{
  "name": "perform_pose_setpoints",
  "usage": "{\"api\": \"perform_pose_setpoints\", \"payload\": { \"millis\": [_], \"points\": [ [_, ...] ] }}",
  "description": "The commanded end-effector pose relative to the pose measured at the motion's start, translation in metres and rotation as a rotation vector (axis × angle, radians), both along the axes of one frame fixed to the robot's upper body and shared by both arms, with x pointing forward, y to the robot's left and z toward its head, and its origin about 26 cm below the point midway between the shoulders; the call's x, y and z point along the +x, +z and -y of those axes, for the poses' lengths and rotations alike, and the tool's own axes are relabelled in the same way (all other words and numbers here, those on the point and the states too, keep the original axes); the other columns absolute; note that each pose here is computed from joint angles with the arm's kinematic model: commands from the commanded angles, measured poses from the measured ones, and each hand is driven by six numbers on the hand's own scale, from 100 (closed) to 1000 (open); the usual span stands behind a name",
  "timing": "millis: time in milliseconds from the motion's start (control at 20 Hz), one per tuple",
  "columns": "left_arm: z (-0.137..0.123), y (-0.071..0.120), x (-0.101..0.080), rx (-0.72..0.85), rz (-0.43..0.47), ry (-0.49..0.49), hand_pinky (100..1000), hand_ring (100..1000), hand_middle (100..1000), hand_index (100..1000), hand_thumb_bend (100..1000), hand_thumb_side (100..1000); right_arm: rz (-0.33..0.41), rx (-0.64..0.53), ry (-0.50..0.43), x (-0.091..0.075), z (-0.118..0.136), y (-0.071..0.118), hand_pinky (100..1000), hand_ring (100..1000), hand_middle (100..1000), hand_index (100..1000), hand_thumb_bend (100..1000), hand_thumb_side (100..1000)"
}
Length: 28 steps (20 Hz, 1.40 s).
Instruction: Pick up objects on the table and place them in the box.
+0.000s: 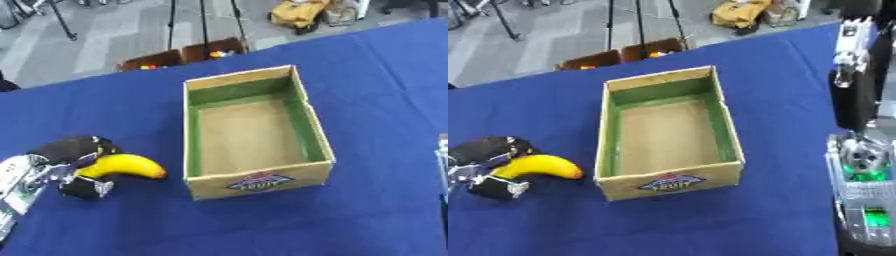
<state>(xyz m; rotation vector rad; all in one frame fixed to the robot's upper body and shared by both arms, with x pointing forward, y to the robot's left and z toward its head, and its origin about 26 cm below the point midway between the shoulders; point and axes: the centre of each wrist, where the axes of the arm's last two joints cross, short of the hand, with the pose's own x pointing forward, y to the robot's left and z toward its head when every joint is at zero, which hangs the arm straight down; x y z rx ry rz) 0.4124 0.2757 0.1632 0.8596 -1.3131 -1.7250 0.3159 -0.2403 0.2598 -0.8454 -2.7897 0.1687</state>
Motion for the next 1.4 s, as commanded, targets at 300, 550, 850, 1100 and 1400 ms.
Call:
{"api": "perform_pose_setpoints", "payload": {
  "millis": [300, 550, 850, 1100, 1400],
  "points": [
    [-0.008, 0.027, -0.006, -0.015, 0.071, 0.034, 453, 549, 676, 768, 100, 331, 0.024, -0.002, 0.006, -0.003, 0.0, 0.006, 768, 850, 622, 879, 100, 950],
    [-0.013, 0.039, -0.011, -0.029, 0.093, 0.064, 450, 547, 672, 765, 100, 319, 0.024, -0.001, 0.001, -0.003, 0.001, 0.006, 768, 850, 623, 879, 100, 950],
    [-0.019, 0.06, -0.018, -0.068, 0.132, 0.082, 435, 547, 662, 756, 100, 309, 0.025, -0.002, -0.002, -0.003, 0.002, 0.006, 768, 850, 624, 878, 100, 951],
    [-0.019, 0.08, -0.024, -0.115, 0.171, 0.077, 422, 539, 655, 751, 100, 300, 0.025, -0.002, -0.004, -0.003, 0.002, 0.006, 768, 850, 624, 878, 100, 951],
    [-0.013, 0.103, -0.029, -0.158, 0.224, 0.056, 403, 528, 646, 745, 100, 288, 0.025, -0.005, -0.003, -0.003, 0.002, 0.007, 768, 850, 624, 878, 100, 951]
  ]
}}
